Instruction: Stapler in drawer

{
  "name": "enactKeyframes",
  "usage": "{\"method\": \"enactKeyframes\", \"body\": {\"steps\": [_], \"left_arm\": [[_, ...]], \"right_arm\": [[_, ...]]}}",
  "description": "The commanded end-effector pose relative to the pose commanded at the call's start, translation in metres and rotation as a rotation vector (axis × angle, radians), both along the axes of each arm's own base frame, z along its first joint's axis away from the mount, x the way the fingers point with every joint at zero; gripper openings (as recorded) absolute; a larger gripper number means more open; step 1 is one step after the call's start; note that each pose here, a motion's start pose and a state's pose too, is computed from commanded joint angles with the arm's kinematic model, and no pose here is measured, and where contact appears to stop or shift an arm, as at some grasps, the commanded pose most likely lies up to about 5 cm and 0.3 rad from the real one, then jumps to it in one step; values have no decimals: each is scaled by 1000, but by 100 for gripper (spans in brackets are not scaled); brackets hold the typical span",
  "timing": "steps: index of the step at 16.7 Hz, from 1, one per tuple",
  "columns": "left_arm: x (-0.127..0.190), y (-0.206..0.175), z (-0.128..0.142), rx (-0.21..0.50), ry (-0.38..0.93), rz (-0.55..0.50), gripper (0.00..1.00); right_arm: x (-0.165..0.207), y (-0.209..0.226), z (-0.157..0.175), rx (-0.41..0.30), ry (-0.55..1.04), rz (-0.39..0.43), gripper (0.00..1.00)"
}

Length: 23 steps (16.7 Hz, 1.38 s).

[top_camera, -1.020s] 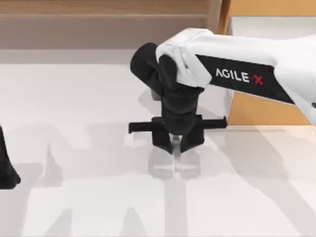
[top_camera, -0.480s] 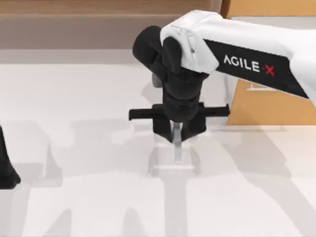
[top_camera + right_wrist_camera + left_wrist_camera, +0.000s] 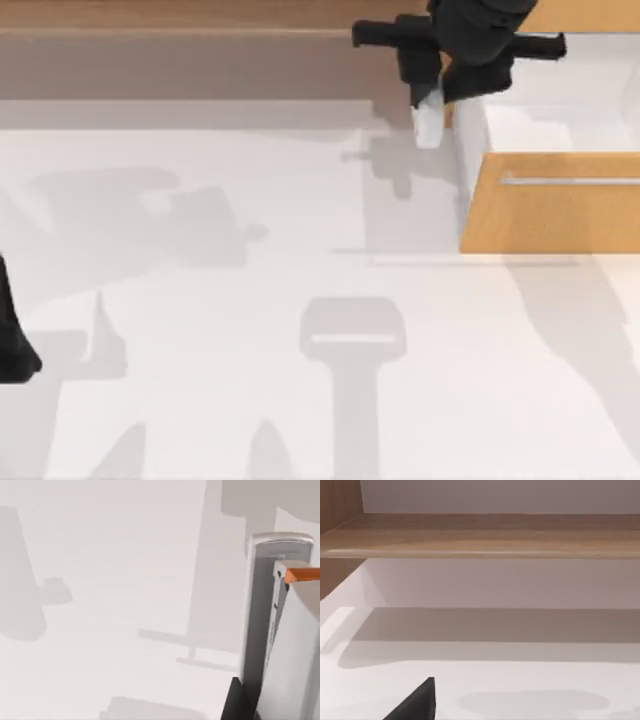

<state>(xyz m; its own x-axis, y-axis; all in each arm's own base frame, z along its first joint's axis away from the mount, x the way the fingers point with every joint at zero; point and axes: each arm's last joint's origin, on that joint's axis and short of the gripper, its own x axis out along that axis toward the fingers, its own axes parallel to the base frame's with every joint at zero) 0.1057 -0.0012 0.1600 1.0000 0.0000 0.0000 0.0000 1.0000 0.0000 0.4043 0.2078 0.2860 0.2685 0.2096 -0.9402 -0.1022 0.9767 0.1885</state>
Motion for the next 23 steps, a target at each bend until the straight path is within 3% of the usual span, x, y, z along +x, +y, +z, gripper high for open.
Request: {"method": "enactKeyframes", "body": {"steps": [4,8,12,23], "left_arm": [[0,0,0,0,0,0,100],[0,0,0,0,0,0,100],[0,0,0,0,0,0,100],[0,0,0,0,0,0,100]], "right_arm": [[38,-82,-3,-84,3,-73,0],[65,-133,-61,-179,137,-106,0],[72,-135,-118,-215,272,-94,0],[72,-135,-130,-216,282,-94,0]]}}
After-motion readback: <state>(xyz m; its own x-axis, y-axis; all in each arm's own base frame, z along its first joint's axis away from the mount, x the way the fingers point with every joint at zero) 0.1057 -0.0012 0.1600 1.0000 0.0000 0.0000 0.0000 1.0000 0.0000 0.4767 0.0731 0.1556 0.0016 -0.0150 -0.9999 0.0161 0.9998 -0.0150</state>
